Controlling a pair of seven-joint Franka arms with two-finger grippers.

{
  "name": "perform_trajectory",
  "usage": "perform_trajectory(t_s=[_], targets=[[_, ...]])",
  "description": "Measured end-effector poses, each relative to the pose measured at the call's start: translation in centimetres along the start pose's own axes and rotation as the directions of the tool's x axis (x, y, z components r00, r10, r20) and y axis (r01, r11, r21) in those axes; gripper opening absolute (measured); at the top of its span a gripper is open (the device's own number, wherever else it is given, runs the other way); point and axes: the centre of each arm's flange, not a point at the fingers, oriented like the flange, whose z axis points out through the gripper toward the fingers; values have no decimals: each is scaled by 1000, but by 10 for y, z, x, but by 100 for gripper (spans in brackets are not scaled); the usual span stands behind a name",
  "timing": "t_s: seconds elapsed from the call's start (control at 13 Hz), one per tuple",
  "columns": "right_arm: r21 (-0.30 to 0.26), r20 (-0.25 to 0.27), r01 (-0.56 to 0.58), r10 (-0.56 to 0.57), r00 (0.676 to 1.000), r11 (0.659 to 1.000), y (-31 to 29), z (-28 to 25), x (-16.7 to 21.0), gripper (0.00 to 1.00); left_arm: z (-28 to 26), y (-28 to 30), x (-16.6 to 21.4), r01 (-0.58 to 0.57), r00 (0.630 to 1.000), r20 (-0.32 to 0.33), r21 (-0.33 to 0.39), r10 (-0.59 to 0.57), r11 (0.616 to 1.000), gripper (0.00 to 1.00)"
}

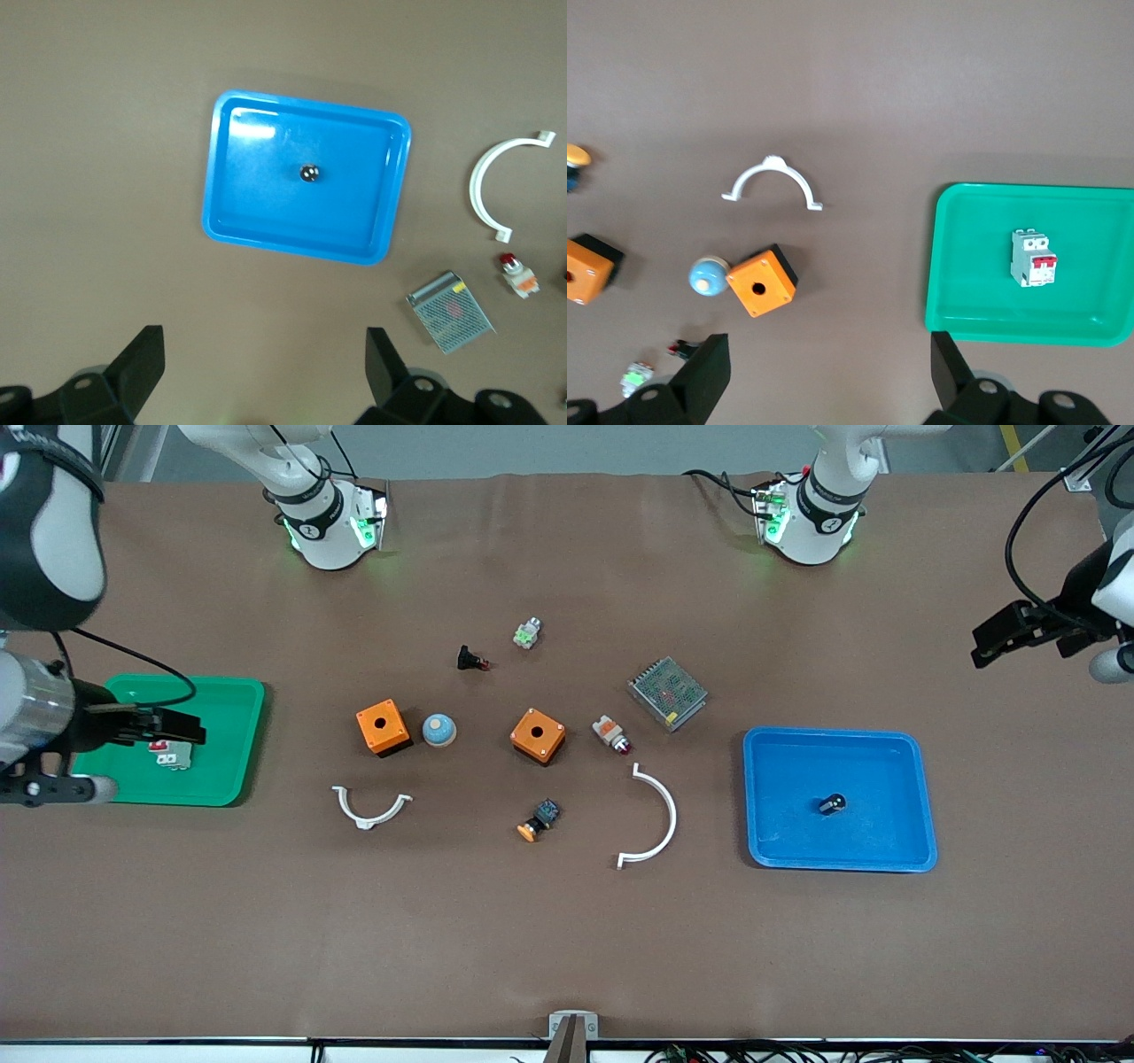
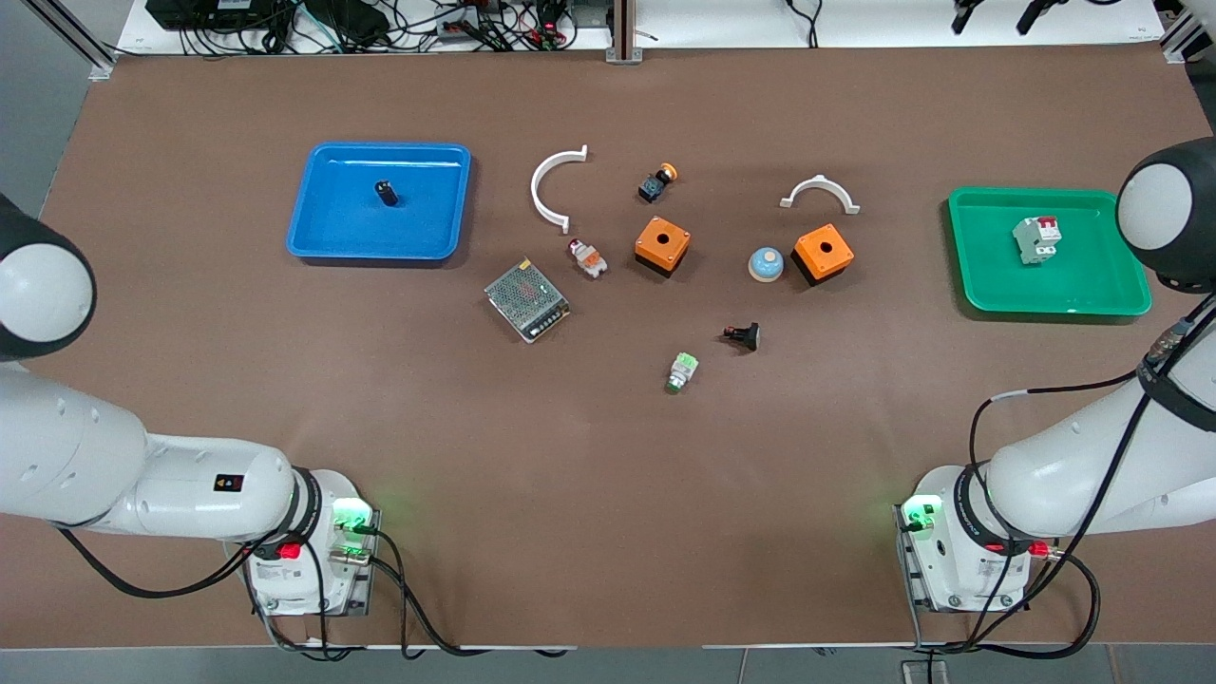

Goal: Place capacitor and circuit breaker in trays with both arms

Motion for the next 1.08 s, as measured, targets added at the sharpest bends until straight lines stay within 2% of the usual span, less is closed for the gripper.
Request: perform_trajectory(t_s=[0.08, 0.23, 0.46, 0.54, 0.92, 1.08], targets=[[22, -10, -14, 15, 1000, 1000, 9, -8, -3, 100, 2, 0, -8, -1, 1000, 13, -5, 2, 1000, 100], [17, -24, -34, 34, 999, 999, 22, -12, -3, 100, 8, -2, -27, -3, 999, 34, -4, 3, 1000, 100], [-56, -66, -28, 24, 998, 998, 20, -13, 2, 100, 4, -1, -49, -12, 999, 30, -4, 12, 1000, 100], [-65, -68, -24, 19, 998, 998, 17, -14, 3, 100, 3, 2, -53, -18, 999, 28, -3, 18, 1000, 100], [-61, -102, -30, 24, 995, 998, 26, -14, -7, 100, 4, 14, -58, -44, 999, 27, -2, 44, 999, 100], [-55, -141, -32, 24, 990, 998, 29, -8, -14, 100, 3, 19, -60, -54, 998, 24, -1, 54, 999, 100]])
